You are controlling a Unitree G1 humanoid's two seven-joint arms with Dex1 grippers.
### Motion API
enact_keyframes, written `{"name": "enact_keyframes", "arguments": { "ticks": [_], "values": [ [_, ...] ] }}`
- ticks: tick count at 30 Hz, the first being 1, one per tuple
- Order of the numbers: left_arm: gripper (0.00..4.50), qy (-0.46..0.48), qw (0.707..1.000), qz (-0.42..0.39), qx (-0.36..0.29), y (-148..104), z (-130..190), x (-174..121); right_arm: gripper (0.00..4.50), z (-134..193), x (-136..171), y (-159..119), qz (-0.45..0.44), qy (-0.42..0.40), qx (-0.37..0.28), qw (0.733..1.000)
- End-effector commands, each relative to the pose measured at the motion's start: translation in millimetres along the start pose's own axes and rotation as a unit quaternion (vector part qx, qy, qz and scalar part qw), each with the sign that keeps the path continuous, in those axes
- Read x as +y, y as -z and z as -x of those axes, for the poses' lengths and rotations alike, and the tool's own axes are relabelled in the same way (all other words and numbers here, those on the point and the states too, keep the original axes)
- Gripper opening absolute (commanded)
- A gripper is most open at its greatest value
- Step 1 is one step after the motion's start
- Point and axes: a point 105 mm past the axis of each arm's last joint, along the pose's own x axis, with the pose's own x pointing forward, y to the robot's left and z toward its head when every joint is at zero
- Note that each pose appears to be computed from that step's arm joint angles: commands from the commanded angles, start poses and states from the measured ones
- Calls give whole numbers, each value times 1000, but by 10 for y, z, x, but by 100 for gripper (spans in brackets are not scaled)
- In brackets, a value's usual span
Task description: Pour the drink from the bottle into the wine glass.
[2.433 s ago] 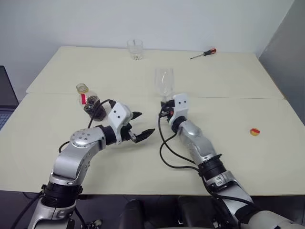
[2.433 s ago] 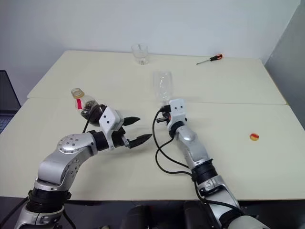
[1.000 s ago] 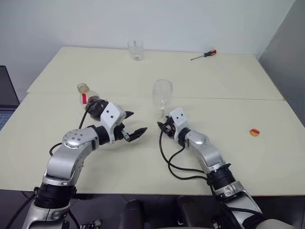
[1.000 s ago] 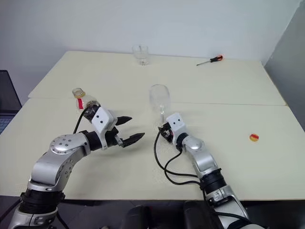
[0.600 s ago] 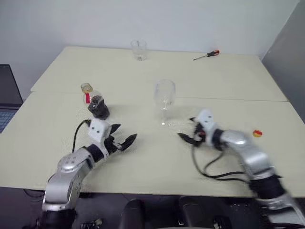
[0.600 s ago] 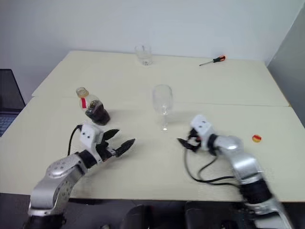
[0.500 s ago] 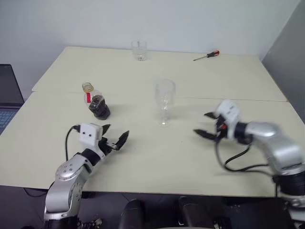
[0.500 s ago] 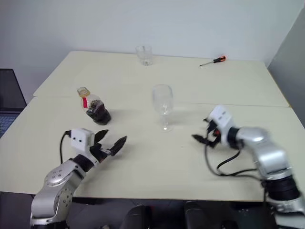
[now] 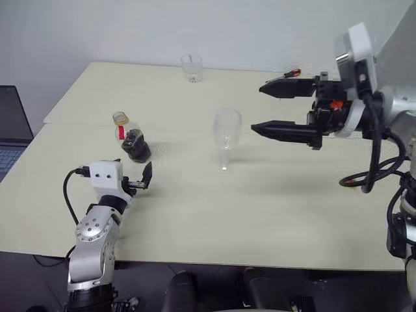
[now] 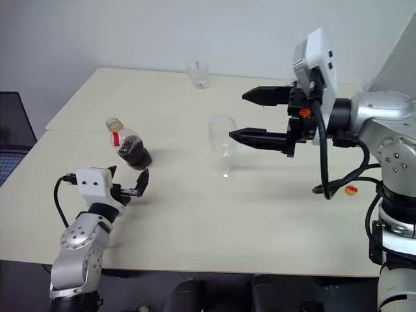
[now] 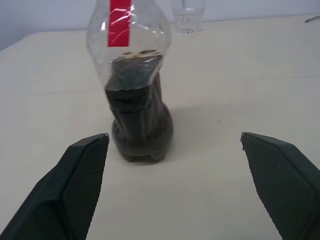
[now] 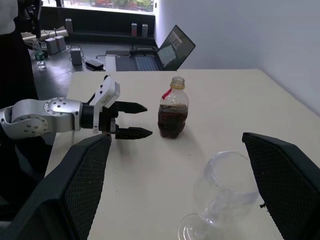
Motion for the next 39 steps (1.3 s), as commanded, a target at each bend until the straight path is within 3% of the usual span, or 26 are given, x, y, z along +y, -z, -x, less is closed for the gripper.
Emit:
{"name": "enact_keyframes", "arguments": {
  "ticks": [1,17,23,38,39],
  "values": [
    [450,-14,999,-6,-40,-245,-48,77,448,-69,124,-95,23,-21,-7,999],
    [450,7,999,-14,-30,-367,-167,299,448,-83,200,-33,24,-23,5,999],
    [450,49,998,-35,-25,-354,-363,311,448,-83,221,-19,19,-16,7,1000],
    [450,115,992,-44,-17,-273,-771,157,448,2,313,-7,3,16,32,999],
    [431,118,992,-43,-20,-281,-781,147,450,2,315,-10,3,17,32,999]
  ]
}}
